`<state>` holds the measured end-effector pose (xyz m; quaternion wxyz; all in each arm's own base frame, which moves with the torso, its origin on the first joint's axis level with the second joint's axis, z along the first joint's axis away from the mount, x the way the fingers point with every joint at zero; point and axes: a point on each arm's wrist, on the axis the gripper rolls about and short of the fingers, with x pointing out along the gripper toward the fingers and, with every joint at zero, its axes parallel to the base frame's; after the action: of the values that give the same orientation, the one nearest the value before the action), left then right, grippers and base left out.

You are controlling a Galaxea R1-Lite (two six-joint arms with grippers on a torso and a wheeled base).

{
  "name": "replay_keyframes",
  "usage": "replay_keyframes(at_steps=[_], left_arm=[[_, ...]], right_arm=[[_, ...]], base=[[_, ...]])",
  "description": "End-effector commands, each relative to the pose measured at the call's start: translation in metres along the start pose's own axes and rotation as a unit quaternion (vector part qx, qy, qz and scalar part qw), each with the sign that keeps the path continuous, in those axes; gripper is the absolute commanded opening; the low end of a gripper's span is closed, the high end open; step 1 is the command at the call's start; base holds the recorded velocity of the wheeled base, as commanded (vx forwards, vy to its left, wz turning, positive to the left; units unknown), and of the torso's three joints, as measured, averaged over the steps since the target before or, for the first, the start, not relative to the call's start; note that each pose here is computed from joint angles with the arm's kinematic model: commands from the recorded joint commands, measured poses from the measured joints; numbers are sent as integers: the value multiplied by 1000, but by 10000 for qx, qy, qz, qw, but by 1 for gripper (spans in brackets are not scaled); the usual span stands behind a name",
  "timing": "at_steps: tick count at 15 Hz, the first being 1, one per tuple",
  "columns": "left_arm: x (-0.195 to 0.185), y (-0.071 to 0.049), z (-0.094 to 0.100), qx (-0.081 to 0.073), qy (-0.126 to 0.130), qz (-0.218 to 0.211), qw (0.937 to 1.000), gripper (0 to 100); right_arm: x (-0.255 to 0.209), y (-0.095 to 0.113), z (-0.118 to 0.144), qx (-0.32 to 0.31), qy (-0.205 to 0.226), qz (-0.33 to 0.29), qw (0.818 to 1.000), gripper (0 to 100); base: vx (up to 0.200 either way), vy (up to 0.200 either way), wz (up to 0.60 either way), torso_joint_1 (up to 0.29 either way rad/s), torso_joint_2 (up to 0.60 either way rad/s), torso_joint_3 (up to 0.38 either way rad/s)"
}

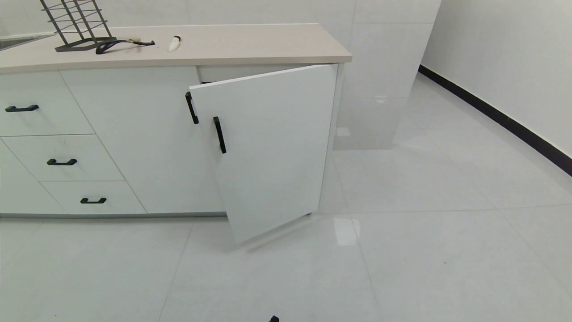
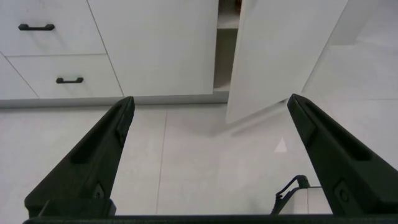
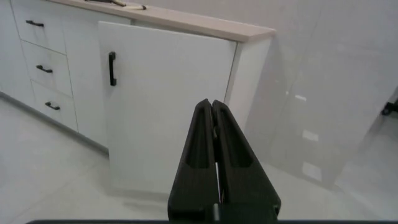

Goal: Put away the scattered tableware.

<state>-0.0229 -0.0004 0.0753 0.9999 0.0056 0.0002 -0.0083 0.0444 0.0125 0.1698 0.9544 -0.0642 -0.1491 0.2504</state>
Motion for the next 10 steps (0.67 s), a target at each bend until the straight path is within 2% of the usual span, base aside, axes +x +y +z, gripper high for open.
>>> replay_keyframes(at_steps=[1,3,4,5,6,8,10], left_arm=[[0,0,0,-10,6,-1,10000,100],[0,0,0,-3,6,-1,10000,100],[0,0,0,-3,6,-1,10000,100],[0,0,0,-10,6,6,10000,100],[0,0,0,-10,6,-1,10000,100],[0,0,0,-11,13,-9,10000,100],[0,0,0,-11,13,-17,10000,100]], right_arm=[[-79,45,-38,-207,-23,-58,9998,0],[-79,45,-43,-61,207,-225,9995,0],[-83,43,-65,623,1310,-1417,9792,0],[-85,40,-62,501,1438,-1970,9685,0],[-85,40,-69,471,1541,-2272,9604,0],[-85,39,-68,516,1501,-2321,9597,0],[-85,39,-68,599,1489,-2333,9591,0]], base=[[0,0,0,0,0,0],[0,0,0,0,0,0],[0,0,0,0,0,0],[0,0,0,0,0,0],[0,0,0,0,0,0],[0,0,0,0,0,0],[200,200,0,-2,0,5]])
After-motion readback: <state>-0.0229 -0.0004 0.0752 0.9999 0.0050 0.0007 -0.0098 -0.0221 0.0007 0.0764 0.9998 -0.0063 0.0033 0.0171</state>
